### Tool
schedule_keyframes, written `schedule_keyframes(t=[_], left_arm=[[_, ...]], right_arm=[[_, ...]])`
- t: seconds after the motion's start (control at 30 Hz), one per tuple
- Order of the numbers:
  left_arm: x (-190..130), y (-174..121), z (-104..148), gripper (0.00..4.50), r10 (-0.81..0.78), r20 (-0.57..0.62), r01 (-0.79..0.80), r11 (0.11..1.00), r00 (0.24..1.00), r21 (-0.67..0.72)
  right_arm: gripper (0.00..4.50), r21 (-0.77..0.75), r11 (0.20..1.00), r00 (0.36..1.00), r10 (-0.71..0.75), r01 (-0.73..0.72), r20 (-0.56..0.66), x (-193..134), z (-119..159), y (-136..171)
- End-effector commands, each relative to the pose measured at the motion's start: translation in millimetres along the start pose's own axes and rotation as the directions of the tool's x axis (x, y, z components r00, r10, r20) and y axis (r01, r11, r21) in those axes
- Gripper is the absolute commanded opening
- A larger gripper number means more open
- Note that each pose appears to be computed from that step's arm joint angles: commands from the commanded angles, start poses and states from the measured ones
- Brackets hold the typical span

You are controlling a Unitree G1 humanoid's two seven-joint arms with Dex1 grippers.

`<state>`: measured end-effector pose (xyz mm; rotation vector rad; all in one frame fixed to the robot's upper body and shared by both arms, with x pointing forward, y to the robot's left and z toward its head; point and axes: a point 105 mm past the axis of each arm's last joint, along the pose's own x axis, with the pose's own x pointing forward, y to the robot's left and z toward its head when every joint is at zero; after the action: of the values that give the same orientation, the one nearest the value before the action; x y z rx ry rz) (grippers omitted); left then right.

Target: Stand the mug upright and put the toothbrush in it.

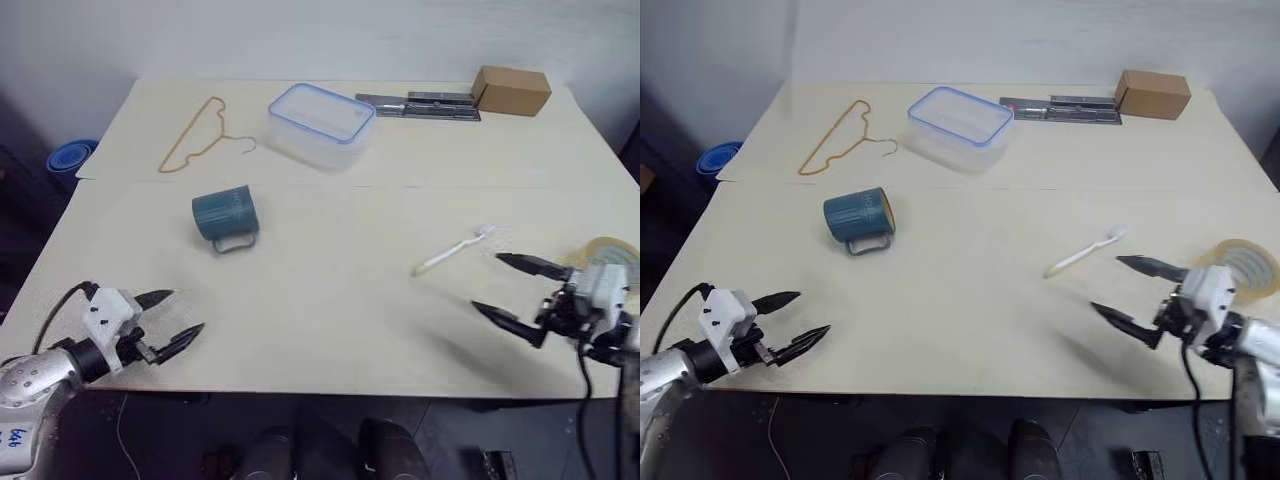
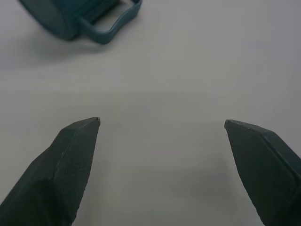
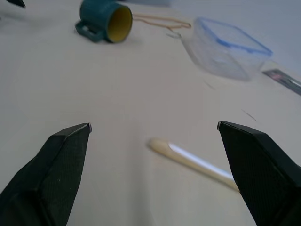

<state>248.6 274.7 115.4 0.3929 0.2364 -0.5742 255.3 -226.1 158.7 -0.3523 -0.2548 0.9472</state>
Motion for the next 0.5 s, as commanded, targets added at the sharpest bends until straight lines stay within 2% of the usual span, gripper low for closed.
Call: schedule_keyframes(t=[0.03,0.13,0.2,0.27,0.33,0.5], left_arm=[[10,4,40,4.50,-0.026,0.046,0.021,0.994,0.999,0.103],[23,6,59,4.50,-0.041,0.060,0.033,0.990,0.997,0.137],[36,7,67,4.50,-0.065,0.031,0.058,0.981,0.997,0.187],[49,10,66,4.50,-0.070,-0.061,0.084,0.954,0.996,0.287],[58,14,63,4.50,-0.064,-0.122,0.100,0.942,0.991,0.320],[88,23,65,4.50,-0.048,-0.157,0.101,0.933,0.986,0.346]], right_arm=[[4.48,0.002,0.993,0.984,0.114,-0.116,0.135,28,9,41],[4.48,0.012,0.988,0.979,0.152,-0.155,0.134,35,5,54],[4.48,0.010,0.992,0.984,0.122,-0.124,0.133,35,4,51],[4.48,0.006,0.994,0.985,0.106,-0.107,0.134,36,3,47],[4.48,0.001,0.995,0.986,0.101,-0.102,0.136,37,3,46],[4.48,-0.011,0.997,0.985,0.072,-0.071,0.154,40,4,41]])
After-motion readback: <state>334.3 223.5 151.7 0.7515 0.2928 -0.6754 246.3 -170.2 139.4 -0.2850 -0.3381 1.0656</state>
